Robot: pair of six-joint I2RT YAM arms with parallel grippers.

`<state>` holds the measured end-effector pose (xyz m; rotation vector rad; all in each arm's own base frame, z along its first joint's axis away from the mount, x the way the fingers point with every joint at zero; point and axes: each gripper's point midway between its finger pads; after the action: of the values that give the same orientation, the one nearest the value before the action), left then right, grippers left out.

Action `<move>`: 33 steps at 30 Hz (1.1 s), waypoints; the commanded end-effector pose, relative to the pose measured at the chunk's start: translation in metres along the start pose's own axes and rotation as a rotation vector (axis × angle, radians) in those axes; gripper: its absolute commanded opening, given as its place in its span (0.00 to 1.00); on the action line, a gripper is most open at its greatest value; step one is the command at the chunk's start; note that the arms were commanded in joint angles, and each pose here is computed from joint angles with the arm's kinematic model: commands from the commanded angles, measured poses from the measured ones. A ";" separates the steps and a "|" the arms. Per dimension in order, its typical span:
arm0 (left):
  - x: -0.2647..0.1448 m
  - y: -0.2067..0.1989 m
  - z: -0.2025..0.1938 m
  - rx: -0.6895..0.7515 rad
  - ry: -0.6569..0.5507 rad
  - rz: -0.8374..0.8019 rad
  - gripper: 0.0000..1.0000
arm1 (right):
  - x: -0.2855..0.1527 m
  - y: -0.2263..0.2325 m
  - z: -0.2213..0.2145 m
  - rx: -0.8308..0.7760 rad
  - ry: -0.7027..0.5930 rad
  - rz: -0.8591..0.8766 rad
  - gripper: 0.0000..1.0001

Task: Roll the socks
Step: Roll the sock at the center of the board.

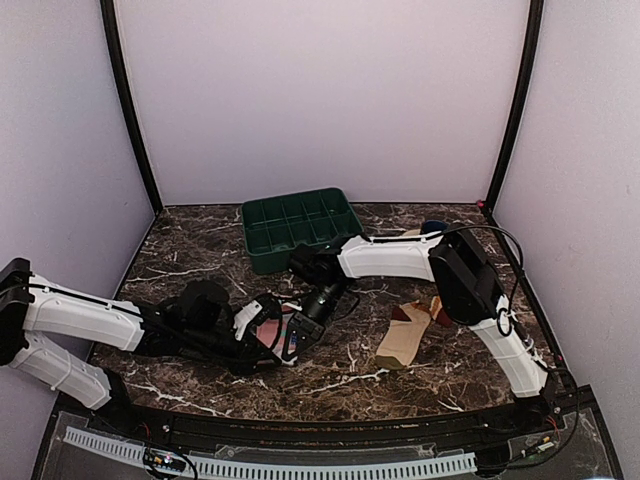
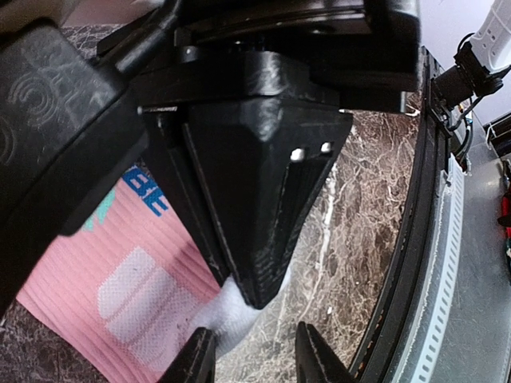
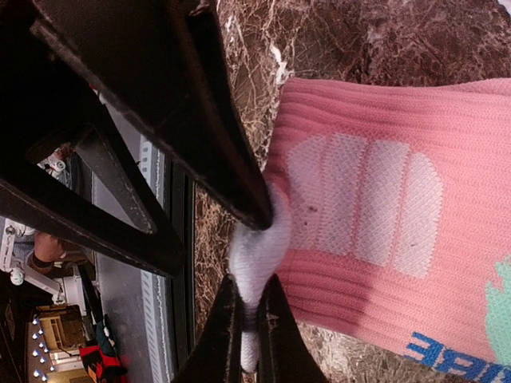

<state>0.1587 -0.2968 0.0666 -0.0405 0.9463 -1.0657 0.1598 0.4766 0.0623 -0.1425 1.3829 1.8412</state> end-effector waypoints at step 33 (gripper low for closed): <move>0.011 0.003 0.001 0.046 -0.041 -0.008 0.38 | 0.002 0.009 0.002 -0.013 0.006 0.040 0.00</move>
<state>0.1689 -0.3023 0.0616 -0.0101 0.8855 -1.0636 0.1552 0.4729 0.0632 -0.1532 1.3983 1.8517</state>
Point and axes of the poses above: each gripper's point midway between its finger pads, its own x axis out along the fingers, its own y axis along the line the jaws close on, z = x × y, and after that the axes turned 1 degree about -x, right-handed
